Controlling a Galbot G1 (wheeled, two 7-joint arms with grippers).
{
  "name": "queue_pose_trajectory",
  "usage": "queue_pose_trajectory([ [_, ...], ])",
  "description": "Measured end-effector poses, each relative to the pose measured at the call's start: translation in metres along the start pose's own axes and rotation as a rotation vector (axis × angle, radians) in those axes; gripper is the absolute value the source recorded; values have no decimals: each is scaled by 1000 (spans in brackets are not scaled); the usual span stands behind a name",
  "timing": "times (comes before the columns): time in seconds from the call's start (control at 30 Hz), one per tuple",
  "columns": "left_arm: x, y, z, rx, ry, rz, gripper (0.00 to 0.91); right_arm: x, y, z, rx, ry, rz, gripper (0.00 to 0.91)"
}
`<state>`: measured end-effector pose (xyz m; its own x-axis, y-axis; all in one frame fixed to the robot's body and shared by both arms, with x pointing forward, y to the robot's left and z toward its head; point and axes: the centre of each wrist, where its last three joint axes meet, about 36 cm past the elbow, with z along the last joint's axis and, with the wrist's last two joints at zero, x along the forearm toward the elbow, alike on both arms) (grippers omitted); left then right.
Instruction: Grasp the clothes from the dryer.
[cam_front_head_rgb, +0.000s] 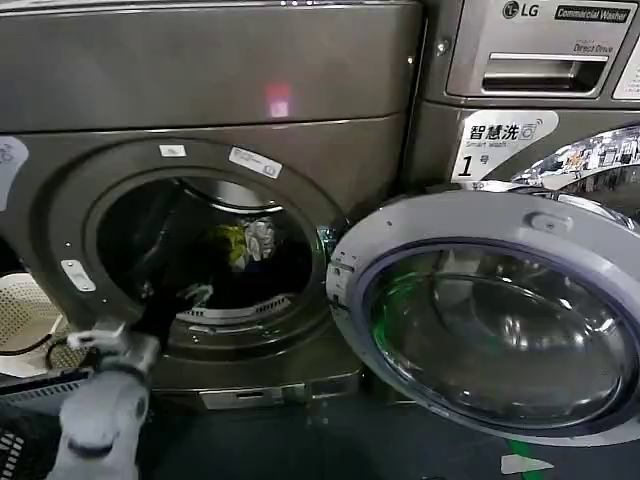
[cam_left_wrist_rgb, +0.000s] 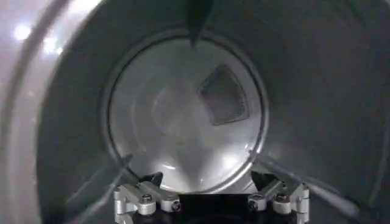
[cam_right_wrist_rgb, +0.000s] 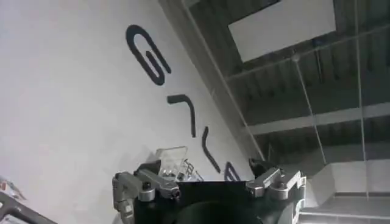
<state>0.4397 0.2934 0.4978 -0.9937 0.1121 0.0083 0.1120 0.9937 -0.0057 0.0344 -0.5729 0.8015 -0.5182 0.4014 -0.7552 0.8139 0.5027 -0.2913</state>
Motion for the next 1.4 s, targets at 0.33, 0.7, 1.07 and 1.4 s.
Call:
queue_pose_trajectory([
  [0.33,-97,0,10,18,17,-9,907,-3,-6,-3,8,-8,22,907],
  [0.7,-191,-6,6,2,63,-5,907,-6,-8,-1,4,-12,28,907],
  [1.07,-260,-6,-6,1,93,-29,907,-6,-12,-2,7,-22,32,907],
  [1.4,-297,-3,-9,-35,206,45,907,-4,-14,-2,7,-21,33,907],
])
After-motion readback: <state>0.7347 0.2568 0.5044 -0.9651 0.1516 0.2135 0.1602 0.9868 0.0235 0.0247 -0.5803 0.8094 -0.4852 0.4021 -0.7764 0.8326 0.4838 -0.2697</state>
